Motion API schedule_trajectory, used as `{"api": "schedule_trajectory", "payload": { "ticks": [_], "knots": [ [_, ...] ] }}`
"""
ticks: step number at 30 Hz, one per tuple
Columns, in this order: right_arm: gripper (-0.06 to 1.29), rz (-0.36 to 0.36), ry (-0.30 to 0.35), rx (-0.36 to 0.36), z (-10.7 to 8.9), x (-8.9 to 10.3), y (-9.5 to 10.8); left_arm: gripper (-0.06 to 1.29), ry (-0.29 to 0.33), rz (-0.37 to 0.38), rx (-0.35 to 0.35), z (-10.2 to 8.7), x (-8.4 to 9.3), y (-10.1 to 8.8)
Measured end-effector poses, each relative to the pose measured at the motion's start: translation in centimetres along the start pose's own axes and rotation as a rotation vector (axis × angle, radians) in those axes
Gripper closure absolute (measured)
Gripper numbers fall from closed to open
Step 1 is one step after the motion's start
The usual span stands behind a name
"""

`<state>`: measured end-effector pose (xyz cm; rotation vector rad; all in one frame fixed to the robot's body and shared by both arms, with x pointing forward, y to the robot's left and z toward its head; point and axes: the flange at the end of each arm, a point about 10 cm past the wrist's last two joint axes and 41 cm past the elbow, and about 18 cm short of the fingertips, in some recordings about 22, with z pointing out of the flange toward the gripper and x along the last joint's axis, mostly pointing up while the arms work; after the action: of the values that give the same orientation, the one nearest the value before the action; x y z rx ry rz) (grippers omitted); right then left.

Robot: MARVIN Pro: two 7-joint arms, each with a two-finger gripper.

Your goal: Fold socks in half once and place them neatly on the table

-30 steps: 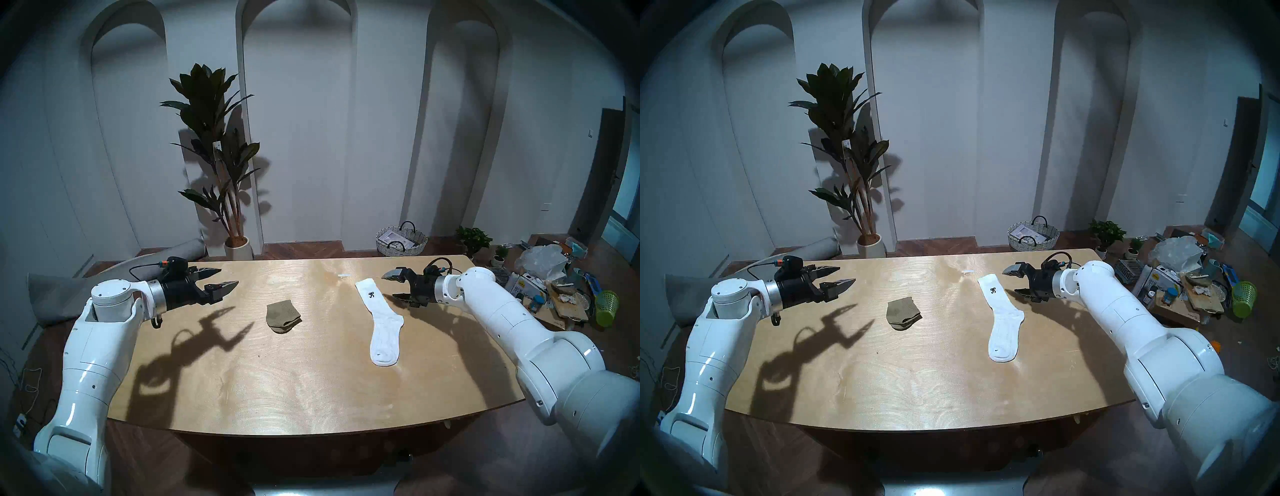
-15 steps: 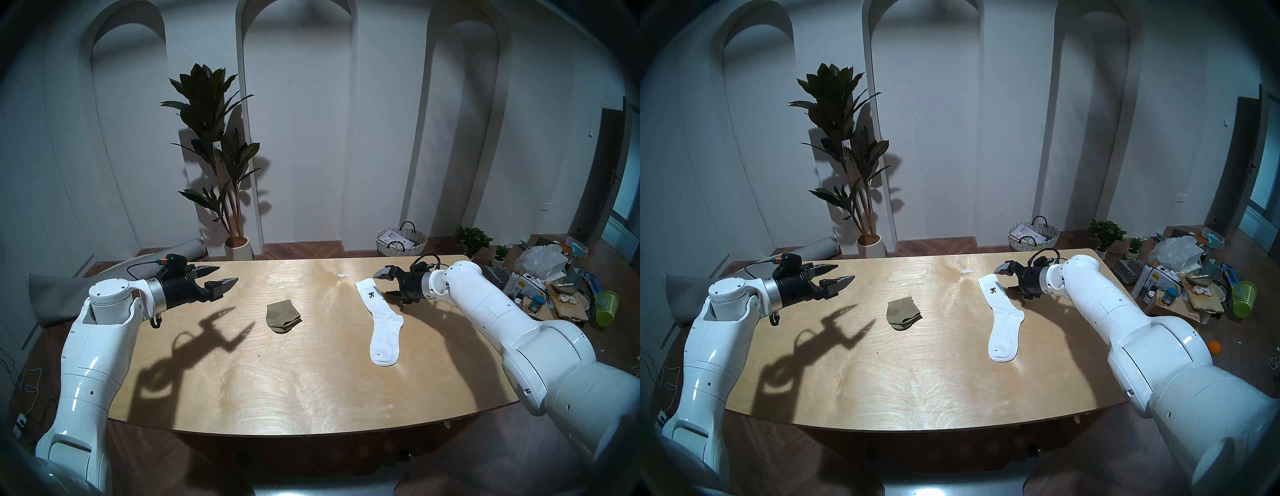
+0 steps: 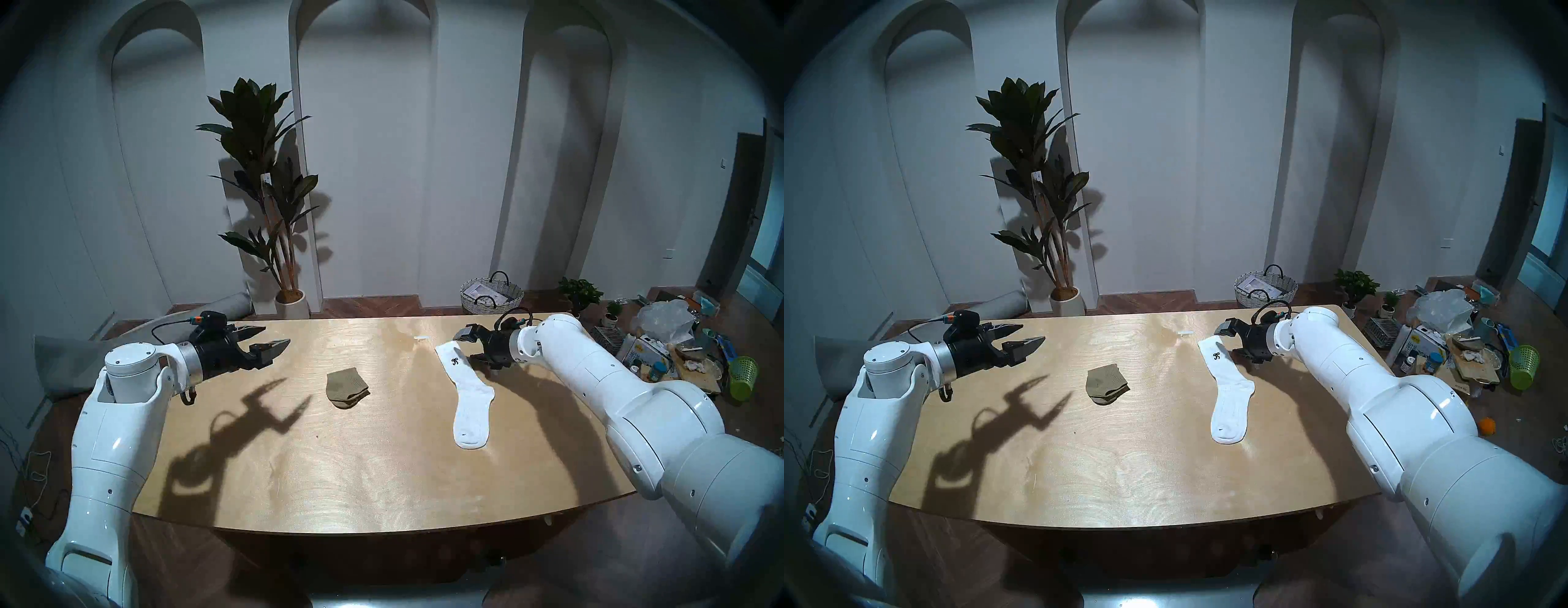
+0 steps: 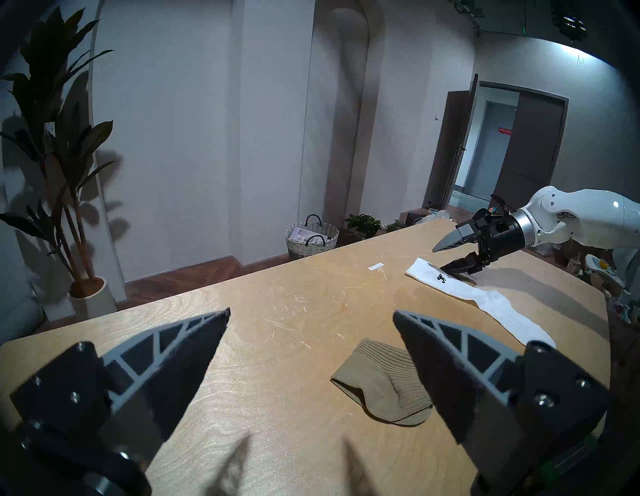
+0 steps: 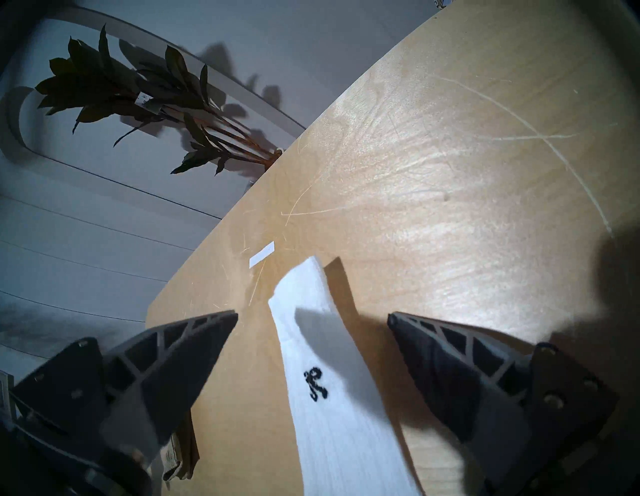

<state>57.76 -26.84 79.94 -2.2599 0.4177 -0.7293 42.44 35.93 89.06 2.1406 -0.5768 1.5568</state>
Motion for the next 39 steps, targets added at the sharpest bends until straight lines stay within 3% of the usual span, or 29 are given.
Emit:
{"api": "schedule_trajectory", "payload": {
  "ticks": [13, 29, 39],
  "knots": [
    [0.03, -0.03, -0.001, -0.026, 0.4, 0.2, -0.4, 0.01, -0.002, -0.022, 0.038, -0.4, 0.4, 1.2],
    [0.03, -0.069, 0.0, -0.039, 1.0, 0.1, -0.8, 0.01, 0.039, -0.004, 0.173, -3.3, 3.9, 0.1],
    [0.03, -0.091, 0.004, -0.019, 2.0, -0.5, -1.6, 0.01, 0.025, -0.024, 0.214, -4.0, 3.9, 0.5]
  ]
}}
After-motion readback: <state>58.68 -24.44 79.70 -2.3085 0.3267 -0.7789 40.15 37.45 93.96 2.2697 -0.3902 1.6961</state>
